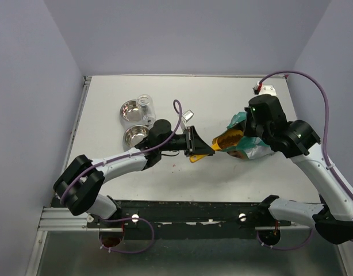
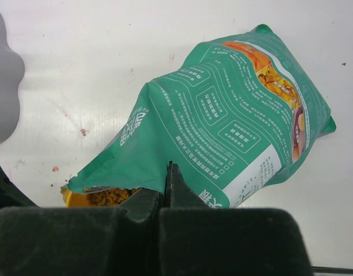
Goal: Serve the pet food
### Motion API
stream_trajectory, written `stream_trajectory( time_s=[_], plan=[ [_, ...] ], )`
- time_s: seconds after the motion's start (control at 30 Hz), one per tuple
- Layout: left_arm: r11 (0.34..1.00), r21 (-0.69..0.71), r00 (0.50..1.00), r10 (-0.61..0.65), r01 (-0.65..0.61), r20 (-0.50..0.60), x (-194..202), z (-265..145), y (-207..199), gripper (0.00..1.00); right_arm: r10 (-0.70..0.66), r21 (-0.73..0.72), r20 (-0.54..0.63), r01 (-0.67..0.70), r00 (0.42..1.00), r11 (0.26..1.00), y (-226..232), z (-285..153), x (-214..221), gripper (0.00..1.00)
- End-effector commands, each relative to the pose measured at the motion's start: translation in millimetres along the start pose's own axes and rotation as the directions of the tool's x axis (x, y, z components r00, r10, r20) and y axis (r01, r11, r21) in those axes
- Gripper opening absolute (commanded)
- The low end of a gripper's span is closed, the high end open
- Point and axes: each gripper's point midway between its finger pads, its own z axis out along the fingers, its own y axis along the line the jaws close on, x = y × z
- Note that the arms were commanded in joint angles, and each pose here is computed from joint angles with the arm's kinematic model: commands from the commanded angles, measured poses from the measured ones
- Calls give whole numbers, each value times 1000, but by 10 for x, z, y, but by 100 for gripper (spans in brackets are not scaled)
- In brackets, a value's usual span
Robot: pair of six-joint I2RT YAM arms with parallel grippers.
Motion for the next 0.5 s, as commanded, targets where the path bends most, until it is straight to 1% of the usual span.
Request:
stream_trajectory(
  time_s=[0.0,0.1,0.17,0.23,0.3,0.33,0.37,0.4,0.43,0.47],
  plan=[
    [973,141,982,177,-185,67,-142,-133,-473,0,3,14,126,-5,992,1000,-149,-145,-221,0],
    [971,143,981,182,-190,65,-190,-94,-433,0,16,8,116,-17,993,1000,-144,-143,-192,0],
    [969,164,982,178,-187,67,-232,-72,-433,0,23,-27,116,-21,993,999,-85,-154,-190,0],
    [966,181,982,175,-186,76,-269,-59,-448,0,17,-90,120,-7,993,996,3,-183,-180,0],
    [954,223,977,177,-200,118,-314,-102,-547,0,-10,-186,148,37,989,982,122,-255,-177,0],
    [963,203,982,157,-176,110,-331,-95,-526,0,-9,-212,161,44,987,976,144,-292,-183,0],
    [979,143,987,133,-144,89,-343,-73,-453,0,-13,-237,172,54,985,970,176,-319,-196,0],
    [991,62,991,112,-116,70,-342,-58,-352,0,-28,-271,174,75,984,960,232,-349,-191,0],
    [997,-49,996,66,-63,56,-348,-67,-212,0,-37,-291,168,85,985,953,282,-340,-189,0],
    [991,-128,998,40,-33,56,-346,-91,-119,0,-53,-323,157,102,986,941,361,-324,-169,0]
  ],
)
